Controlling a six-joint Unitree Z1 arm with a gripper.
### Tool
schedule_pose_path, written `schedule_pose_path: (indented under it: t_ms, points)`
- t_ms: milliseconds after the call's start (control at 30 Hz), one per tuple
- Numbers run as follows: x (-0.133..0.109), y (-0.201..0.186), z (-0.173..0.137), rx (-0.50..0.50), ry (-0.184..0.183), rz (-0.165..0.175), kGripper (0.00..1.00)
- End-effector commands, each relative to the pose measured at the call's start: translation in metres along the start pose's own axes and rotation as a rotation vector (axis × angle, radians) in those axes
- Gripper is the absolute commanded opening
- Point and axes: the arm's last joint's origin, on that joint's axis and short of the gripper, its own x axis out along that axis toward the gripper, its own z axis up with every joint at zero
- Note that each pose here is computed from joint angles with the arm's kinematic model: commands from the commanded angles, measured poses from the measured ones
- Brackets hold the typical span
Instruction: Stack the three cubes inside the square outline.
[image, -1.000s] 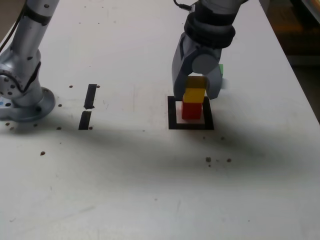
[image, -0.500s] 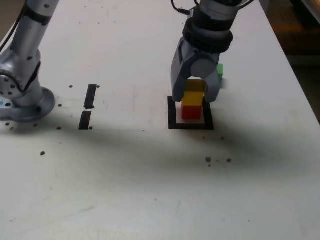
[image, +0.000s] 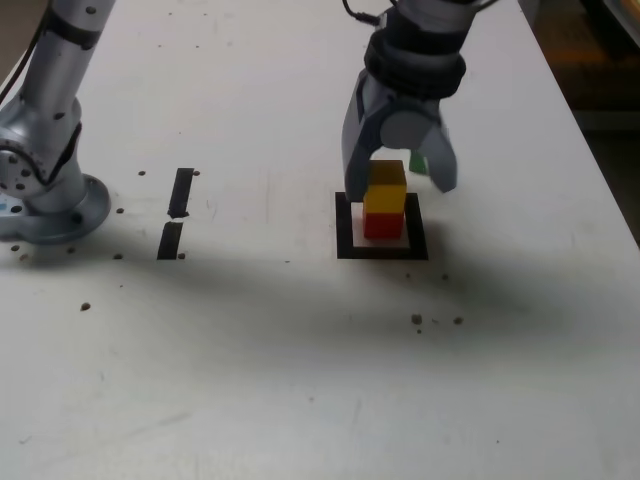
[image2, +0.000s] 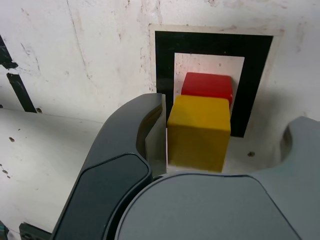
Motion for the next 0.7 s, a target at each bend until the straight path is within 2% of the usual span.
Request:
schedule_pose_path:
  t_ms: [0, 167, 300, 500, 667]
  points:
    - [-0.013, 0.001, -0.007, 0.001, -0.026, 0.006, 1.0]
    - [-0.041, 0.011, -0.024, -0.013, -0.052, 0.042, 1.0]
    - [-0.051, 0.032, -0.028, -0.021, -0.059, 0.055, 1.0]
    - [-0.047, 0.075, -0.016, -0.039, -0.076, 0.048, 1.0]
    - [-0.032, 0.101, 0.007, -0.044, -0.064, 0.044, 0.99]
